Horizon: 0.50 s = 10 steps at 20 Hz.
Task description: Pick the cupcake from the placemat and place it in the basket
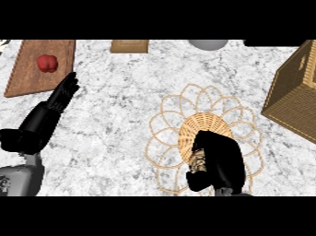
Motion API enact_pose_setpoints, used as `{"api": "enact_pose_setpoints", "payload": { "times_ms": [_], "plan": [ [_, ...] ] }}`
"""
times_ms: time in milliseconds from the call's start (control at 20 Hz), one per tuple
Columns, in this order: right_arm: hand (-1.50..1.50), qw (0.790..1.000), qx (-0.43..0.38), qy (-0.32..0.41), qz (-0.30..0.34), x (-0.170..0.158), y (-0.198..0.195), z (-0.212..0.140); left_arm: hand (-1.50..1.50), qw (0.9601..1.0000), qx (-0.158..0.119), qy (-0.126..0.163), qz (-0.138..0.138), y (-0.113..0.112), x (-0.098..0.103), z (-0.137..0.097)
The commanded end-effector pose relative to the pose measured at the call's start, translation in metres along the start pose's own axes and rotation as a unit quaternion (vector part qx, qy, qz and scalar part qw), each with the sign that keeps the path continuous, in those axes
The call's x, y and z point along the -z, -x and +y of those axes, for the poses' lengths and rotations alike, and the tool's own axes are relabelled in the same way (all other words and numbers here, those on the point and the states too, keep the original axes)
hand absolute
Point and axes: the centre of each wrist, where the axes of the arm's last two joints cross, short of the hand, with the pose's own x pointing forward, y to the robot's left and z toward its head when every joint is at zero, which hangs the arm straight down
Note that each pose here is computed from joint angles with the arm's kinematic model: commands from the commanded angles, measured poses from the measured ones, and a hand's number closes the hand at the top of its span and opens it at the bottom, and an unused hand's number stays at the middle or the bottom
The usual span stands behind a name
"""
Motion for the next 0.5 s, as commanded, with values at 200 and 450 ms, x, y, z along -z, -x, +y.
{"api": "enact_pose_setpoints", "payload": {
  "times_ms": [200, 450],
  "plan": [
    [1.50, 0.964, 0.214, 0.130, -0.093, -0.039, -0.032, -0.056, 0.00, 1.0000, -0.005, 0.002, 0.001, -0.004, 0.003, 0.006],
    [1.50, 0.936, 0.268, 0.203, -0.107, -0.084, -0.029, -0.102, 0.00, 1.0000, 0.001, 0.004, 0.009, -0.001, -0.002, -0.002]
  ]
}}
